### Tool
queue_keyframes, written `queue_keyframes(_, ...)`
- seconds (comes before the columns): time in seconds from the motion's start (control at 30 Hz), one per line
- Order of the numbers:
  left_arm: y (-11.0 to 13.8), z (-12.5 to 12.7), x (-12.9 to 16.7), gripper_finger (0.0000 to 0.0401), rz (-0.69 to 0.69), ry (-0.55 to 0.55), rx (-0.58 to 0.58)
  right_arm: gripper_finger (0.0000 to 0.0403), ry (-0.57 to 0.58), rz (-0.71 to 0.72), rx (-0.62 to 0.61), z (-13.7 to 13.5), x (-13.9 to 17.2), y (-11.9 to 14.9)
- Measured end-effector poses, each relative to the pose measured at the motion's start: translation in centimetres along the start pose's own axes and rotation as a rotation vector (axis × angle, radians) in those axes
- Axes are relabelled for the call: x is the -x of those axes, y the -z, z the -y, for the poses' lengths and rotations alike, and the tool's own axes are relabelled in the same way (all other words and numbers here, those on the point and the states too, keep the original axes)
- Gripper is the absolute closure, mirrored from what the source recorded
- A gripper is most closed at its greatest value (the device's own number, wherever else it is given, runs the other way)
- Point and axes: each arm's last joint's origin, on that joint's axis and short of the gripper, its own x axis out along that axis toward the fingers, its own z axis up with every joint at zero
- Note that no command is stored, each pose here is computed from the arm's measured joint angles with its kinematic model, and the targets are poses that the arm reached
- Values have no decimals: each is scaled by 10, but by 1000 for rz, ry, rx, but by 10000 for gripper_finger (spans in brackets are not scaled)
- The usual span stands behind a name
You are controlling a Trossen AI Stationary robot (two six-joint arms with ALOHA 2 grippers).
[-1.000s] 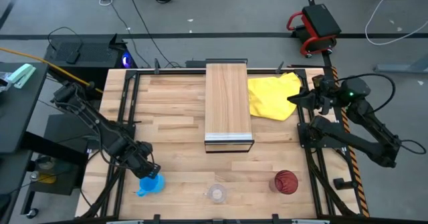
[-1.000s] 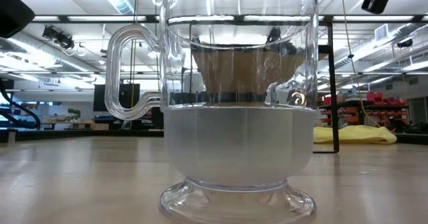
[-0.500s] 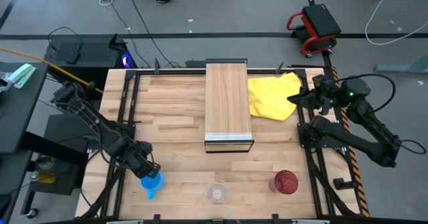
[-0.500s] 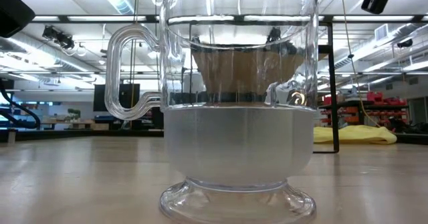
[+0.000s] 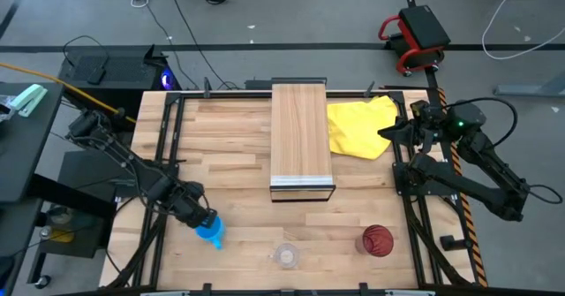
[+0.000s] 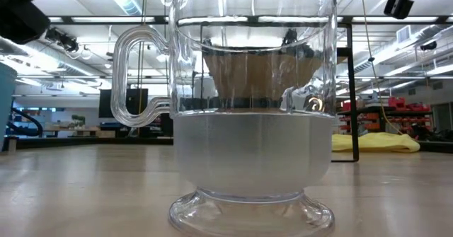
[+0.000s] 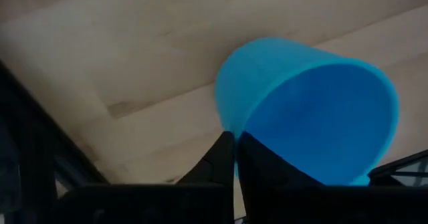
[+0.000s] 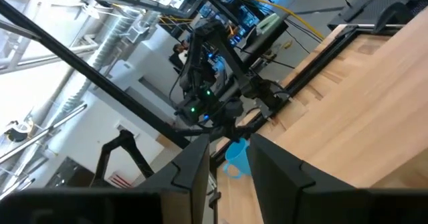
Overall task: Stack small to large cups/mugs on shelf
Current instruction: Move the blue mug to the bottom left of the shelf
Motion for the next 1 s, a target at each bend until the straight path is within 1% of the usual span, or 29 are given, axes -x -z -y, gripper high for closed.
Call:
queue_keyframes(0.07, -6, 3, 0, 380, 8, 12, -8, 286, 3, -3, -2, 0, 0, 0)
queue_keyframes(0.2, -16, 8, 2, 392, 20, 42, -29, 286, 4, -3, -2, 0, 0, 0)
queue_keyframes(0.3, -24, 11, 2, 389, 31, 56, -46, 286, 3, -3, 10, 0, 0, 0)
queue_keyframes(0.53, -42, 16, 5, 392, 59, 92, -79, 286, -9, -4, 139, -1, 0, 0)
queue_keyframes(0.67, -50, 18, 6, 391, 74, 111, -101, 286, 15, -4, 158, 2, -4, -1)
queue_keyframes(0.8, -57, 23, 8, 393, 90, 154, -147, 286, 29, -64, 147, 8, -14, -2)
queue_keyframes(1.0, -66, 24, 10, 393, 94, 162, -171, 286, 50, -239, 64, 22, -42, 1)
